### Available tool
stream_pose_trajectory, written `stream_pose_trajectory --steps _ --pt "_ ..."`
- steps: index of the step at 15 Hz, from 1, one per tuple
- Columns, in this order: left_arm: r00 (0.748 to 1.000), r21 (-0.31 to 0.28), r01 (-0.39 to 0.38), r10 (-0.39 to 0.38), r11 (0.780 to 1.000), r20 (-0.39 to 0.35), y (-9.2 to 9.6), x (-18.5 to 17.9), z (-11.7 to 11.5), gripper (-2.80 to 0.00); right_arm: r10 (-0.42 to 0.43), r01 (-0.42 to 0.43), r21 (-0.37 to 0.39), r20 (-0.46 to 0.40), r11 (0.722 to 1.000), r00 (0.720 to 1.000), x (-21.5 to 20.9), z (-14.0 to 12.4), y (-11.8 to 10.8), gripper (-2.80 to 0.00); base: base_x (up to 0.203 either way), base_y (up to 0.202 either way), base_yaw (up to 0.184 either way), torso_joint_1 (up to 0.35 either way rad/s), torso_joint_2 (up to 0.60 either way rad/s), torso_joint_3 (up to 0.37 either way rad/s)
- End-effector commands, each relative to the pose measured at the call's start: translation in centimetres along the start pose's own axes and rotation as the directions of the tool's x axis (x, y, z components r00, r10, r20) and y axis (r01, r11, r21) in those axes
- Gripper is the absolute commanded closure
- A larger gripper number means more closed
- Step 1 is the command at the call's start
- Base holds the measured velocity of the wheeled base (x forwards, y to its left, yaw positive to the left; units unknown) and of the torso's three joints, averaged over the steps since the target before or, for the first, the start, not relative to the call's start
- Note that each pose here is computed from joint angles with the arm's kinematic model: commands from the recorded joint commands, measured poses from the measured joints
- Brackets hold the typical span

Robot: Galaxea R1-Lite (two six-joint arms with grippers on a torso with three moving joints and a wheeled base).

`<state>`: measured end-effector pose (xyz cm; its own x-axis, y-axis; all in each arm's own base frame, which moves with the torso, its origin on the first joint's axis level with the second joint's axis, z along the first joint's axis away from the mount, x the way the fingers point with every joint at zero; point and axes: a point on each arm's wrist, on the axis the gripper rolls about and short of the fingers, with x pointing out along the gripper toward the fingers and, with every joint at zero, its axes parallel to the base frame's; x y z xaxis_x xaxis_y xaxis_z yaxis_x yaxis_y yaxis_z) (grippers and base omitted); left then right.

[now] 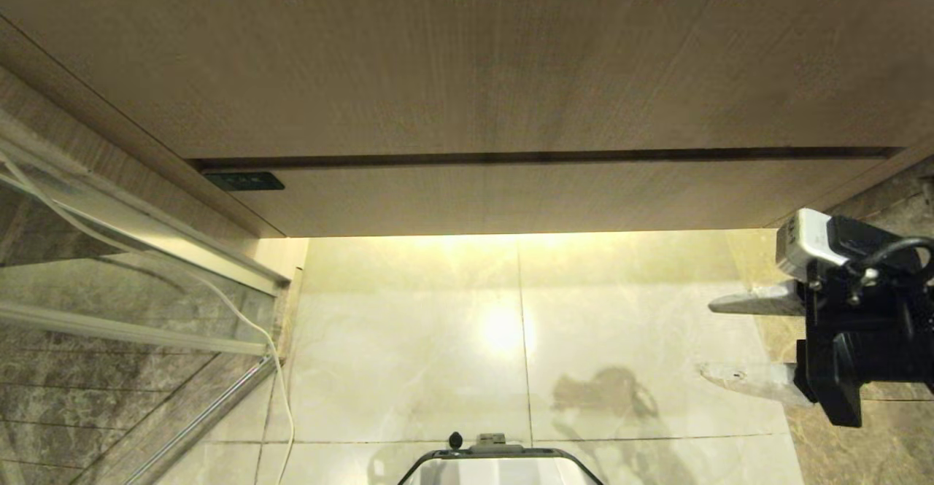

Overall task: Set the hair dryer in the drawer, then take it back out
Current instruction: Pull open the drawer

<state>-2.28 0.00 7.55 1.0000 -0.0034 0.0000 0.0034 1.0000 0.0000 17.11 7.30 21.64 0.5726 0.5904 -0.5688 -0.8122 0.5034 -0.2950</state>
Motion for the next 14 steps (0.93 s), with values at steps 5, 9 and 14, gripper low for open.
stream_pose_trajectory --steps 5,9,14 --pt "1.0 0.0 0.0 0.0 1.0 -0.002 0.0 0.0 0.0 0.0 -0.22 0.213 -0.34 0.021 0.916 0.975 1.9 -0.3 -1.2 -2.8 0.0 0.0 0.0 0.0 0.0 0.0" --pt "1.0 0.0 0.0 0.0 1.0 -0.002 0.0 0.0 0.0 0.0 -0.317 0.3 -0.375 0.018 0.877 0.948 2.9 -0.5 -1.8 -2.8 0.0 0.0 0.0 0.0 0.0 0.0" --pt "1.0 0.0 0.0 0.0 1.0 -0.002 0.0 0.0 0.0 0.0 -0.393 0.4 -0.458 0.116 0.794 0.912 7.1 -0.9 -3.3 -2.8 0.0 0.0 0.0 0.0 0.0 0.0"
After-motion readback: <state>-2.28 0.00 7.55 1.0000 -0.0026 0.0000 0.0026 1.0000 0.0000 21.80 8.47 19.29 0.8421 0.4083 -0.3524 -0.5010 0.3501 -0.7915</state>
